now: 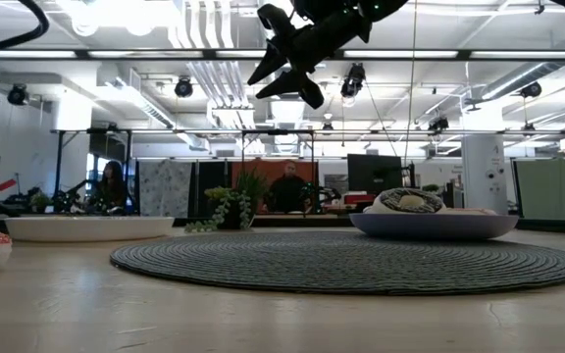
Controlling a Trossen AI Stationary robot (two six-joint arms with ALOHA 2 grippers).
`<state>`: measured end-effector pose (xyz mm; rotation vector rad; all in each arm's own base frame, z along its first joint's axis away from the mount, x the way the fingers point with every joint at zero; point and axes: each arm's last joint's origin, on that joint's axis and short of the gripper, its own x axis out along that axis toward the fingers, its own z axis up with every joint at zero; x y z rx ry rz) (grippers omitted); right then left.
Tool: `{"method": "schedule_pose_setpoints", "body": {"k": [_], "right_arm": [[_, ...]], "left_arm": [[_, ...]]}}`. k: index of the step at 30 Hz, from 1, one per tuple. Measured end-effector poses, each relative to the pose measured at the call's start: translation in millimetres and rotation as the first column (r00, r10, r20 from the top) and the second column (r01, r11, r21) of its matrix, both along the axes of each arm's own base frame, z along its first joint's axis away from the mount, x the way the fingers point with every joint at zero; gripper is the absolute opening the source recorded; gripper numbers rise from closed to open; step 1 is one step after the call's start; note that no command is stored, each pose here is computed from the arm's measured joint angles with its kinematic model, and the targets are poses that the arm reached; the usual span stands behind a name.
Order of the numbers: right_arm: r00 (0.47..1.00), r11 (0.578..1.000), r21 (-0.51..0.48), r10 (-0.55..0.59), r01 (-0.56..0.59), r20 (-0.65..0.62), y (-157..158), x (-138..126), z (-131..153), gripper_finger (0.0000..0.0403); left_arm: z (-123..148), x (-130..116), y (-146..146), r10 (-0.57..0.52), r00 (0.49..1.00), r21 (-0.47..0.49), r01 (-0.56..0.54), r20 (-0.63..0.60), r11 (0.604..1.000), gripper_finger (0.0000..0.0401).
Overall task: Pick & Place donuts
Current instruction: Put the small orange donut on the white plate
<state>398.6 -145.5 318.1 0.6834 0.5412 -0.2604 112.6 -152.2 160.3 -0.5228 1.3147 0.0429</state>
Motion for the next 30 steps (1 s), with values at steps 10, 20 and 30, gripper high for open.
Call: {"method": "schedule_pose_setpoints", "body": {"k": [10,20,30], "right_arm": [[1.000,1.000,0.004,-0.003,0.003,0.000,0.1,0.0,0.0,0.0123],[1.000,1.000,-0.005,-0.018,0.018,-0.004,-0.5,0.0,-0.2,0.0123],[1.000,1.000,-0.001,-0.020,0.020,-0.004,-0.4,0.0,-0.3,0.0123]], "left_arm": [[-4.4,-3.7,-4.3,-0.035,0.999,0.016,0.036,-0.025,0.999,0.0138],[-15.4,-9.2,0.7,-0.031,0.998,0.035,0.033,-0.057,0.999,0.0123],[-9.3,-6.4,6.3,0.021,1.000,0.010,-0.021,-0.013,1.000,0.0007]]}}
